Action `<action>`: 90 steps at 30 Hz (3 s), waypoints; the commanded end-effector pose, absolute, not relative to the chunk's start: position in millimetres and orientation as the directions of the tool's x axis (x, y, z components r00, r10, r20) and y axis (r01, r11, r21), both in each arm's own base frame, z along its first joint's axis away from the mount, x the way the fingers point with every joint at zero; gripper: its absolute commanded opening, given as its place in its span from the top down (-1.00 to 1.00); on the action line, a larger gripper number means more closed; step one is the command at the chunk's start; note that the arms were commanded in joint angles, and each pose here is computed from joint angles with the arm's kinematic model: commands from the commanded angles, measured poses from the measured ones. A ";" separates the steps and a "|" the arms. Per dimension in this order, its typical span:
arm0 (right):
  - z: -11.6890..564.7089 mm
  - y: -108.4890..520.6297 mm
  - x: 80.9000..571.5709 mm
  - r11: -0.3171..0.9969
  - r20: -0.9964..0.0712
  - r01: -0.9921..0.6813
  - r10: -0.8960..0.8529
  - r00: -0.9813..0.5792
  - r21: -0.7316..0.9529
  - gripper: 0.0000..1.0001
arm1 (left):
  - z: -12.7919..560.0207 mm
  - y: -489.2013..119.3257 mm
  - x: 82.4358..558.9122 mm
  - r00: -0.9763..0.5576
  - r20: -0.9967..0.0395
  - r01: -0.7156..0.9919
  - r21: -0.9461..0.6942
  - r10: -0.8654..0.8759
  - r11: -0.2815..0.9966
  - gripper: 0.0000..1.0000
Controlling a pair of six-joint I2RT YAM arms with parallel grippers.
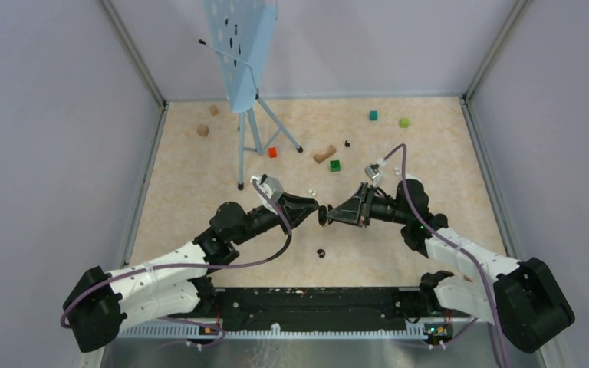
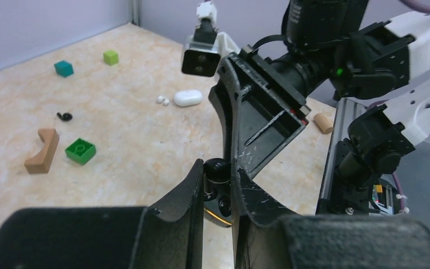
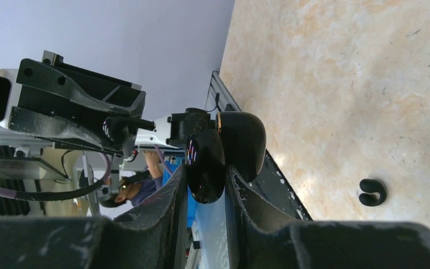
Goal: Insert the wireless bluetooth earbuds into the charging case
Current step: Pick up the left earbud from the center of the board, then insert the left earbud into the left side groove of the charging case.
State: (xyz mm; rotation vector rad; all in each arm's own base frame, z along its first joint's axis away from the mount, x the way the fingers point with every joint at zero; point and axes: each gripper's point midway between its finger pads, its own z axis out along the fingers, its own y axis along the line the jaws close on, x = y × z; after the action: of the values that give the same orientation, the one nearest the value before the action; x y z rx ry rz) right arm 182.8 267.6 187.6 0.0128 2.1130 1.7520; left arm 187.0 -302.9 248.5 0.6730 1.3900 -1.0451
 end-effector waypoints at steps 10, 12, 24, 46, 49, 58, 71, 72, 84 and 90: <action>211.5 271.3 173.0 0.056 -0.224 -0.217 0.228 -0.947 0.975 1.00 | 273.6 -310.4 165.3 -0.033 -0.972 0.947 -0.105 -0.233 0.303 0.70; 214.7 271.2 171.6 0.041 -0.226 -0.223 0.225 -0.948 0.974 1.00 | 271.8 -310.1 165.9 -0.032 -0.974 0.946 -0.103 -0.226 0.308 0.70; 220.9 267.5 158.3 -0.028 -0.212 -0.222 0.207 -0.955 0.975 1.00 | 267.8 -316.8 163.8 -0.049 -0.972 0.955 -0.113 -0.228 0.274 0.72; 229.2 265.9 154.3 -0.060 -0.207 -0.224 0.209 -0.956 0.973 1.00 | 261.0 -321.4 160.5 -0.060 -0.977 0.963 -0.111 -0.207 0.244 0.74; 229.8 265.5 153.9 -0.060 -0.208 -0.225 0.211 -0.955 0.973 1.00 | 260.3 -321.0 160.5 -0.056 -0.976 0.963 -0.108 -0.209 0.245 0.74; 231.8 264.8 152.5 -0.064 -0.209 -0.228 0.216 -0.954 0.972 1.00 | 260.3 -322.1 159.6 -0.049 -0.976 0.966 -0.101 -0.214 0.237 0.75; 232.8 264.2 152.1 -0.067 -0.207 -0.227 0.222 -0.953 0.972 1.00 | 247.6 -323.4 154.2 -0.051 -0.978 0.974 -0.094 -0.203 0.208 0.79; 234.1 264.1 152.3 -0.069 -0.209 -0.229 0.224 -0.952 0.971 1.00 | 246.0 -322.7 153.7 -0.051 -0.978 0.974 -0.093 -0.201 0.208 0.79; 238.8 263.8 152.1 -0.085 -0.209 -0.233 0.230 -0.951 0.969 1.00 | 233.0 -313.2 144.7 -0.019 -0.983 0.978 -0.057 -0.185 0.200 0.81; 242.2 263.9 151.9 -0.098 -0.209 -0.237 0.231 -0.950 0.967 1.00 | 226.7 -314.0 141.5 -0.019 -0.985 0.982 -0.050 -0.171 0.182 0.80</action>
State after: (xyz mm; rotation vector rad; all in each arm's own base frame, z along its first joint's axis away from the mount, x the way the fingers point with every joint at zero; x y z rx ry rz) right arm 150.3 265.5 214.5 0.0772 2.0145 2.1018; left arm 151.2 -313.6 234.9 0.8821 1.2053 -1.1508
